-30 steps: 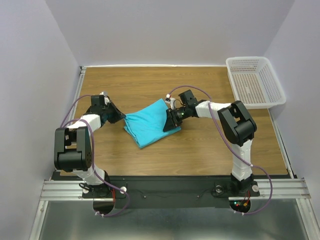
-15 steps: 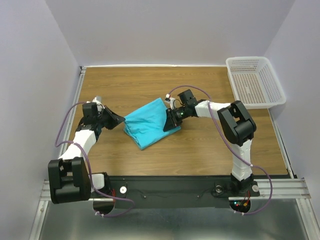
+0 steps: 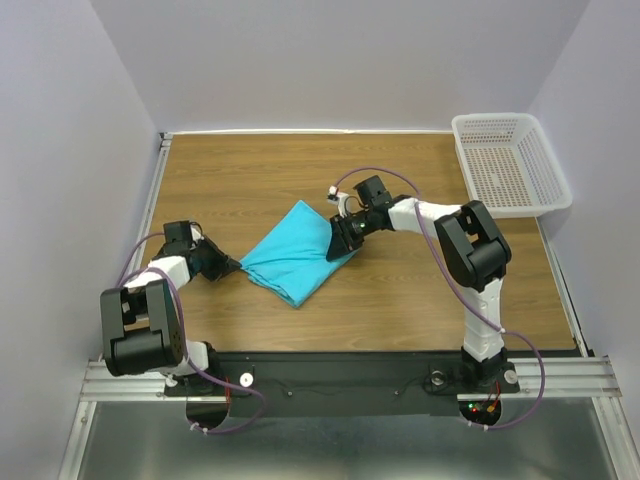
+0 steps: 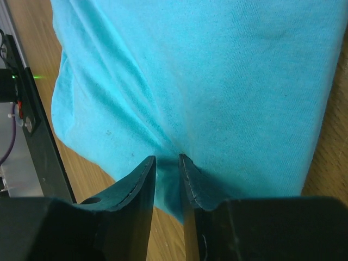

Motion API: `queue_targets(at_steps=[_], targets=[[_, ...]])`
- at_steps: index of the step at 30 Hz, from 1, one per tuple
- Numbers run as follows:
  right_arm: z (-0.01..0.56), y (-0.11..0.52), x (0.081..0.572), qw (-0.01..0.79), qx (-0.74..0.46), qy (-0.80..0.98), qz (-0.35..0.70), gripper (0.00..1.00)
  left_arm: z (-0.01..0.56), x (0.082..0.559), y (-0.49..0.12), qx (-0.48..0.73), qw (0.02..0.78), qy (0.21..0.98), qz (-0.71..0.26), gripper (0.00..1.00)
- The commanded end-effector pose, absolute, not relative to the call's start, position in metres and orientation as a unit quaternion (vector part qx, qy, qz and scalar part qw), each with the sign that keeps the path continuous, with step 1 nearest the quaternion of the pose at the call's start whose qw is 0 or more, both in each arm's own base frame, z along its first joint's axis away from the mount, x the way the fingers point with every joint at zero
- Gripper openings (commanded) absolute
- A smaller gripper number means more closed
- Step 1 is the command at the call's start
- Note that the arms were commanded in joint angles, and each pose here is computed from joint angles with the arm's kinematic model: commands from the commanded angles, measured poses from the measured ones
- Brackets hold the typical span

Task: Fold and stack the t-shirts
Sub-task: Neatly place the folded tshirt to the corner

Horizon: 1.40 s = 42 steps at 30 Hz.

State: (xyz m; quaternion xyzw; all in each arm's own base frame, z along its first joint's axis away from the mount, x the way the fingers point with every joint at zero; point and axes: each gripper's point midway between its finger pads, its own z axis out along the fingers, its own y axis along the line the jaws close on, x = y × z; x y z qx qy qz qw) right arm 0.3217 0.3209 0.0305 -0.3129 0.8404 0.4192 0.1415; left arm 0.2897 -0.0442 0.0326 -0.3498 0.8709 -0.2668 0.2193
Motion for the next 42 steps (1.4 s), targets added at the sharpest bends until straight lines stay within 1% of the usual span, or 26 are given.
queue_targets(at_steps=[1, 2, 3, 4, 5, 6, 7, 8, 10, 11, 12, 15, 18, 19, 21, 22, 23, 24, 25, 26, 27, 28, 29, 34, 39, 42], targets=[[-0.013, 0.295, 0.325, 0.13, -0.333, 0.871, 0.338, 0.33, 0.013, 0.281, -0.035, -0.353, 0.206, 0.881, -0.24, 0.0], [-0.009, 0.296, 0.324, 0.131, -0.339, 0.865, 0.345, 0.37, 0.014, 0.284, -0.035, -0.348, 0.211, 0.88, -0.244, 0.01], [-0.005, 0.298, 0.322, 0.133, -0.351, 0.857, 0.353, 0.39, 0.017, 0.287, -0.035, -0.347, 0.216, 0.879, -0.247, 0.2], [0.009, 0.304, 0.318, 0.137, -0.361, 0.841, 0.378, 0.44, 0.029, 0.296, -0.032, -0.342, 0.237, 0.875, -0.249, 0.28], [0.018, 0.307, 0.318, 0.144, -0.37, 0.832, 0.387, 0.47, 0.038, 0.301, -0.03, -0.34, 0.252, 0.871, -0.249, 0.35], [0.026, 0.309, 0.317, 0.151, -0.382, 0.821, 0.395, 0.49, 0.049, 0.306, -0.029, -0.336, 0.268, 0.867, -0.251, 0.45], [0.045, 0.314, 0.317, 0.164, -0.393, 0.805, 0.414, 0.51, 0.075, 0.318, -0.024, -0.325, 0.307, 0.859, -0.251, 0.49], [0.053, 0.316, 0.317, 0.17, -0.4, 0.798, 0.418, 0.51, 0.089, 0.323, -0.022, -0.319, 0.326, 0.854, -0.251, 0.55], [0.072, 0.322, 0.318, 0.183, -0.41, 0.781, 0.434, 0.52, 0.132, 0.334, -0.019, -0.297, 0.384, 0.837, -0.254, 0.57], [0.082, 0.325, 0.318, 0.188, -0.414, 0.773, 0.444, 0.52, 0.146, 0.335, -0.019, -0.29, 0.399, 0.831, -0.257, 0.59], [0.093, 0.329, 0.323, 0.198, -0.415, 0.765, 0.451, 0.52, 0.162, 0.334, -0.019, -0.279, 0.42, 0.824, -0.259, 0.6], [0.109, 0.341, 0.337, 0.204, -0.405, 0.76, 0.466, 0.51, 0.185, 0.33, -0.031, -0.245, 0.435, 0.818, -0.286, 0.6], [0.112, 0.356, 0.36, 0.198, -0.376, 0.769, 0.478, 0.49, 0.185, 0.314, -0.064, -0.202, 0.411, 0.816, -0.352, 0.6], [0.11, 0.359, 0.364, 0.193, -0.367, 0.771, 0.483, 0.49, 0.173, 0.305, -0.076, -0.195, 0.392, 0.82, -0.368, 0.6], [0.112, 0.368, 0.374, 0.185, -0.35, 0.774, 0.494, 0.44, 0.171, 0.291, -0.112, -0.16, 0.365, 0.817, -0.418, 0.58], [0.108, 0.375, 0.383, 0.177, -0.338, 0.776, 0.502, 0.38, 0.162, 0.282, -0.124, -0.148, 0.352, 0.818, -0.431, 0.58], [0.11, 0.379, 0.389, 0.175, -0.327, 0.778, 0.506, 0.34, 0.164, 0.283, -0.13, -0.14, 0.362, 0.811, -0.438, 0.57], [0.106, 0.385, 0.399, 0.174, -0.323, 0.778, 0.509, 0.3, 0.155, 0.268, -0.155, -0.124, 0.332, 0.815, -0.458, 0.57], [0.107, 0.388, 0.404, 0.175, -0.318, 0.778, 0.512, 0.28, 0.154, 0.266, -0.163, -0.117, 0.328, 0.813, -0.467, 0.56], [0.103, 0.391, 0.408, 0.17, -0.312, 0.78, 0.515, 0.24, 0.153, 0.263, -0.17, -0.112, 0.324, 0.81, -0.476, 0.56], [0.101, 0.393, 0.411, 0.163, -0.301, 0.783, 0.52, 0.21, 0.156, 0.264, -0.177, -0.103, 0.331, 0.804, -0.483, 0.55], [0.102, 0.395, 0.415, 0.163, -0.298, 0.781, 0.523, 0.21, 0.152, 0.259, -0.189, -0.095, 0.315, 0.806, -0.492, 0.55], [0.096, 0.398, 0.42, 0.158, -0.291, 0.784, 0.525, 0.2, 0.152, 0.26, -0.194, -0.088, 0.321, 0.801, -0.497, 0.54], [0.084, 0.404, 0.434, 0.157, -0.273, 0.793, 0.521, 0.17, 0.123, 0.259, -0.217, -0.074, 0.285, 0.818, -0.494, 0.54], [0.066, 0.404, 0.449, 0.156, -0.238, 0.815, 0.505, 0.17, 0.084, 0.258, -0.225, -0.08, 0.249, 0.842, -0.471, 0.5], [0.053, 0.401, 0.457, 0.156, -0.219, 0.828, 0.493, 0.17, 0.061, 0.247, -0.227, -0.084, 0.222, 0.855, -0.461, 0.49]])
